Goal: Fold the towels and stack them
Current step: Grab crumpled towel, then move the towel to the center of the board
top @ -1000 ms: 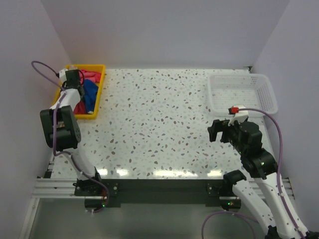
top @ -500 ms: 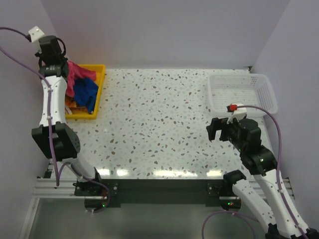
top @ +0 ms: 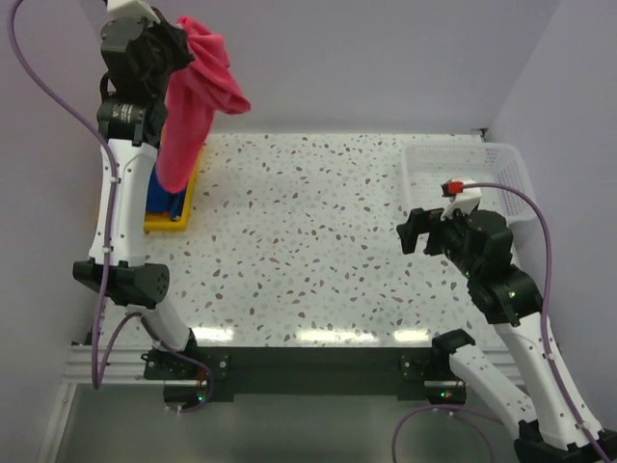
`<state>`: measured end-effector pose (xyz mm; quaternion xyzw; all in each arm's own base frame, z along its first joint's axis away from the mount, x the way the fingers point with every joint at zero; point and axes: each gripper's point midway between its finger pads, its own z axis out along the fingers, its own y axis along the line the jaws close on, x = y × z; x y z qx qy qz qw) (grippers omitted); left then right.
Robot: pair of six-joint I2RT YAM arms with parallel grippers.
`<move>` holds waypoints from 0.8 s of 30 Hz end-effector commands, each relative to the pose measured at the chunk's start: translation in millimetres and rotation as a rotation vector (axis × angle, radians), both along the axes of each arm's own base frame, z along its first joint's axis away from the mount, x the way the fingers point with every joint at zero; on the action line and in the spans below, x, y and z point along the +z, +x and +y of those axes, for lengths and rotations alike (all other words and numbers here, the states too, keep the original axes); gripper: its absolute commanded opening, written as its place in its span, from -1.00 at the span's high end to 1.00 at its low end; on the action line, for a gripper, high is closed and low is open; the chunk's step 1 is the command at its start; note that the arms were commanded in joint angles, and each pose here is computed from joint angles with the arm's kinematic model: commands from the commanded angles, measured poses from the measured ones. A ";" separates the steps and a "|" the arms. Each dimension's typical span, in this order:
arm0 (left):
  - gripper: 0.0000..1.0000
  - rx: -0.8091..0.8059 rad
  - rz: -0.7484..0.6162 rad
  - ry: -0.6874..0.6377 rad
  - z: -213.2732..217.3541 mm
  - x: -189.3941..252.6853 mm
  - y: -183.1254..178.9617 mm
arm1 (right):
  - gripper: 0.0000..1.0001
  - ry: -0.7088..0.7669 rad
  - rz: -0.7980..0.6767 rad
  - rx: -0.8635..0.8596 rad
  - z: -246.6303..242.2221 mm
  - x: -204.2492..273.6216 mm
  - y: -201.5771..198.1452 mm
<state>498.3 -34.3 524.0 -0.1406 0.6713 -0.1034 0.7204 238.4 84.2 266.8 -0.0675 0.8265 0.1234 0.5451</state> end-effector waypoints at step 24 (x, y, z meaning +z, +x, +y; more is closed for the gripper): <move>-0.68 -0.666 0.716 -0.145 -166.1 -358.5 -304.9 | -0.97 0.081 0.424 0.243 66.4 -89.2 -4.1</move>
